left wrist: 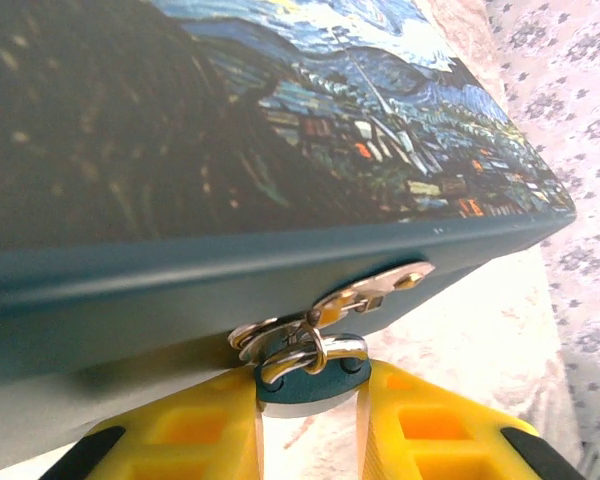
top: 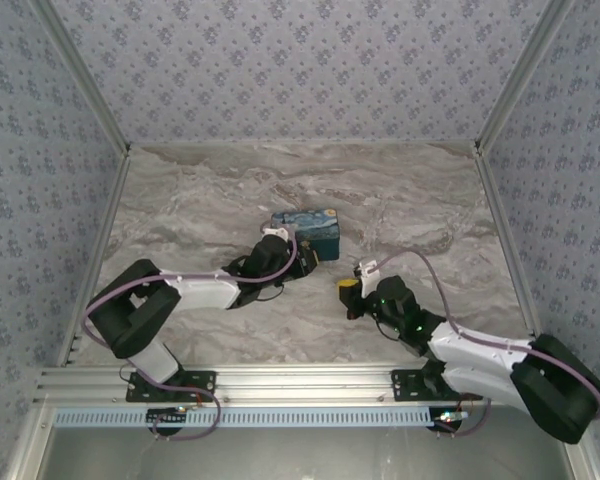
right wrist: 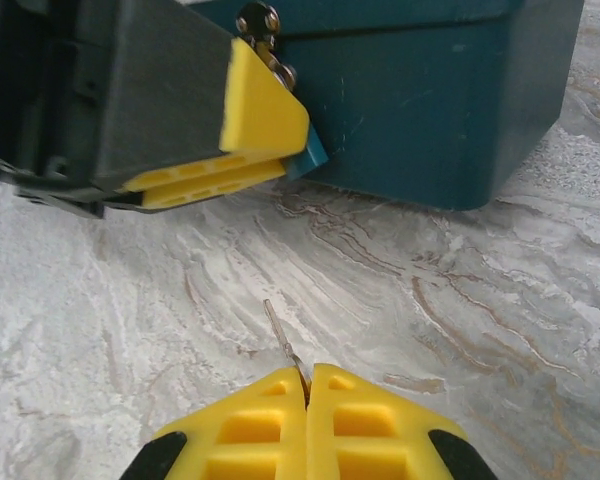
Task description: Unlock a padlock with a key
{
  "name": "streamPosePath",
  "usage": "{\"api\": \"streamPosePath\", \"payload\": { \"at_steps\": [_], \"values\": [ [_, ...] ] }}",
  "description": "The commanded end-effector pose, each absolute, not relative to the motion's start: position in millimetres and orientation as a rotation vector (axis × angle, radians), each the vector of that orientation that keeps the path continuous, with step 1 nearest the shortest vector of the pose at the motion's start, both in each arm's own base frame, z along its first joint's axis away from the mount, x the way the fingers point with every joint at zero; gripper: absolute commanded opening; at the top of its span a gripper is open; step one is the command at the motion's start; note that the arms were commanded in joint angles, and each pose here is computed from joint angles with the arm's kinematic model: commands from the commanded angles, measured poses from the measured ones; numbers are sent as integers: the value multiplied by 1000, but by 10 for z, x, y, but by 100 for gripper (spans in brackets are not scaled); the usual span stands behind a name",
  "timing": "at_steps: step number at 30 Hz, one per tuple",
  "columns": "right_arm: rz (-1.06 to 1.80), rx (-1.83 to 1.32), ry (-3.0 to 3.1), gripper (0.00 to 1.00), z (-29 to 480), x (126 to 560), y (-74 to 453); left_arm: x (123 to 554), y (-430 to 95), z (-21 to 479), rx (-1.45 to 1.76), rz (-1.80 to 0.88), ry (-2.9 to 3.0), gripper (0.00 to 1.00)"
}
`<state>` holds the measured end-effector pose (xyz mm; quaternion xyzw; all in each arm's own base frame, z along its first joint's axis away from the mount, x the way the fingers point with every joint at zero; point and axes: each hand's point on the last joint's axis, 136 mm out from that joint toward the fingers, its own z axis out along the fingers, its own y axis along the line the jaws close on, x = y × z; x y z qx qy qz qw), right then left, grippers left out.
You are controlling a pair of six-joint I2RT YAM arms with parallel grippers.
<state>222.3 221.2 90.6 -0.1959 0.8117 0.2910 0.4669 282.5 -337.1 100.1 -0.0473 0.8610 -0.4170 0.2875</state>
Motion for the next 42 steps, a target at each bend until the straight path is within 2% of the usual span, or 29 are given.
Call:
{"api": "streamPosePath", "payload": {
  "at_steps": [1, 21, 42],
  "values": [
    [700, -514, 1856, 0, 1142, 2356, 2322, 2796, -3448, 1362, -160, -1251, 2213, 25],
    [775, -596, 1762, 0, 1150, 2648, 2519, 2725, -3382, 1443, -241, -1298, 2221, 25],
    [804, -592, 1755, 0, 1090, 2763, 2604, 2714, -3358, 1449, -252, -1297, 2222, 25]
  ]
}}
